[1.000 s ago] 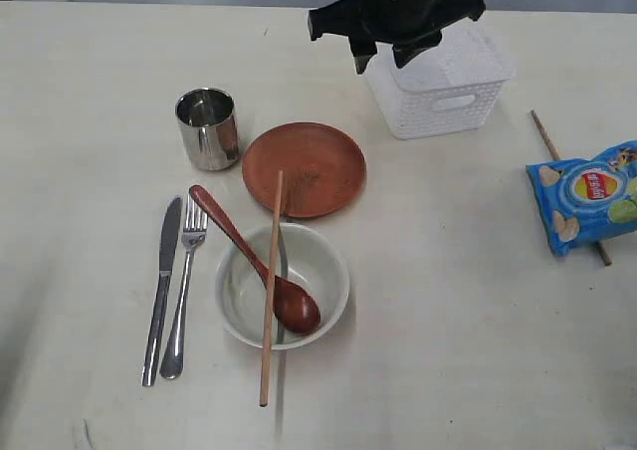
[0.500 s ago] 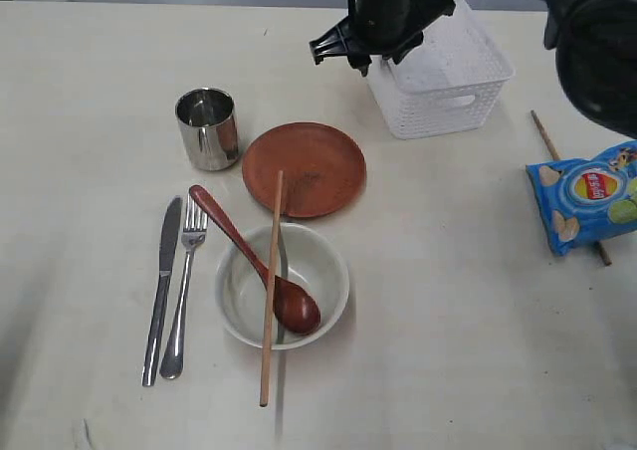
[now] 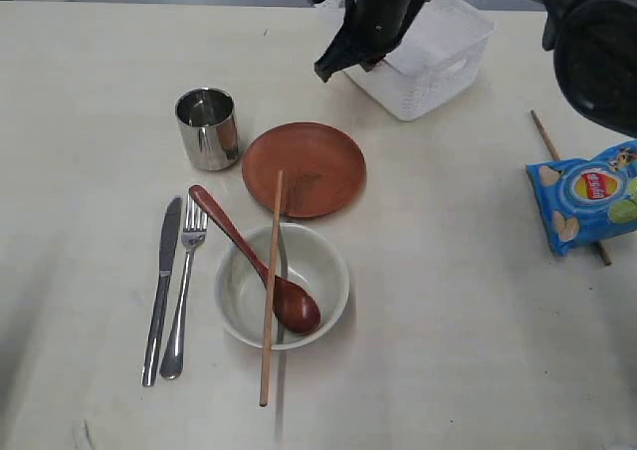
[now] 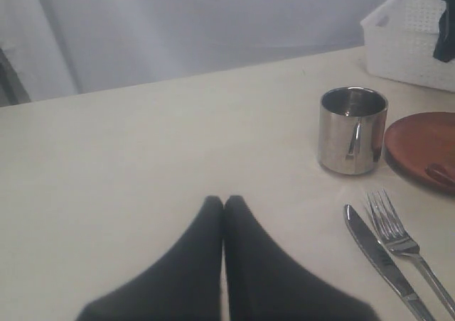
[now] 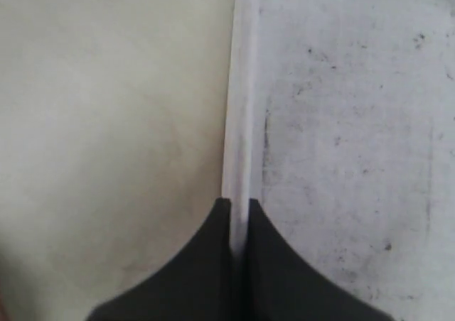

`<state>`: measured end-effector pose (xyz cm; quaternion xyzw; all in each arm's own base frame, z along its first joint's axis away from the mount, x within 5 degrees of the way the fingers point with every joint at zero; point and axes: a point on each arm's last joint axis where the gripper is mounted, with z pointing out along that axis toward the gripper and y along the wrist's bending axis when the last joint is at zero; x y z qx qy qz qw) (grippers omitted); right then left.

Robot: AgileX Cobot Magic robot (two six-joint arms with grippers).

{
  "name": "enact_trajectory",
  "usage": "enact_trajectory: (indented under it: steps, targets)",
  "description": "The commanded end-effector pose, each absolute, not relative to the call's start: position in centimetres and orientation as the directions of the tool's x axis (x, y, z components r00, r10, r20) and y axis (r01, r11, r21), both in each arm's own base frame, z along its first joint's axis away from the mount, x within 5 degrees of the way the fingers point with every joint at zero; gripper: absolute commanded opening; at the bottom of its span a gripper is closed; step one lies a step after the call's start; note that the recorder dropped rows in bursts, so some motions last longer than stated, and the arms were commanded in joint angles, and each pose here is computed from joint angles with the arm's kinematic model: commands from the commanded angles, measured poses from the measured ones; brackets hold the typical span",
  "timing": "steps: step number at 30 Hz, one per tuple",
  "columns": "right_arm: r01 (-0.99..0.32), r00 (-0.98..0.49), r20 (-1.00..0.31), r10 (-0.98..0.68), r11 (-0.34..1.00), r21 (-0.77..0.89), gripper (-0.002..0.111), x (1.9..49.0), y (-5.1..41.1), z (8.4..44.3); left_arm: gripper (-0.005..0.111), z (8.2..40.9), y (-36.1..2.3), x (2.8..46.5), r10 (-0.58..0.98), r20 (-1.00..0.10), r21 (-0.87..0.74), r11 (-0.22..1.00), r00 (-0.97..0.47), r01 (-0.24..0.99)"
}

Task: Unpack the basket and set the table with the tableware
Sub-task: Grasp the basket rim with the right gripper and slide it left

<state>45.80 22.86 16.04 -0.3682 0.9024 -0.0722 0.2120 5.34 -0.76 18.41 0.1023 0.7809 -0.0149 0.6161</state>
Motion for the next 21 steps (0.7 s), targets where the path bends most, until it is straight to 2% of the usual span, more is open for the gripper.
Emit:
enact_trajectory:
  steps: [1,4,7,12,17,19,21]
  targets:
    - [-0.874,-0.349,-0.283,-0.893,0.419,-0.247,-0.001,44.2,25.2,16.4,0.000,18.4,-0.8,5.3,0.131,-0.968,0.094,0.980,-0.214,0.176]
    - [-0.932,-0.228,-0.314,-0.922,0.300,-0.205,-0.001,43.5,26.1,16.9,0.000,18.4,-0.8,5.3,0.131,-0.968,0.094,0.980,-0.214,0.176]
    - [-0.934,-0.191,-0.338,-0.921,0.277,-0.226,-0.001,43.5,26.3,17.7,0.000,18.4,-0.8,5.3,0.131,-0.968,0.094,0.980,-0.214,0.176]
    - [-0.958,-0.089,-0.254,-0.963,0.153,-0.244,-0.001,43.2,25.8,17.7,0.000,18.4,-0.8,5.3,0.131,-0.968,0.094,0.980,-0.214,0.176]
    - [-0.949,-0.108,-0.269,-0.957,0.180,-0.259,0.000,43.4,25.8,17.7,0.000,18.4,-0.8,5.3,0.131,-0.968,0.094,0.980,-0.214,0.176]
    - [-0.949,-0.103,-0.267,-0.958,0.175,-0.261,0.005,43.3,25.9,17.7,0.000,18.4,-0.8,5.3,0.131,-0.968,0.094,0.980,-0.214,0.176]
    - [-0.949,-0.100,-0.269,-0.958,0.173,-0.264,0.021,43.3,26.0,17.8,0.000,18.4,-0.8,5.3,0.131,-0.968,0.094,0.980,-0.214,0.176]
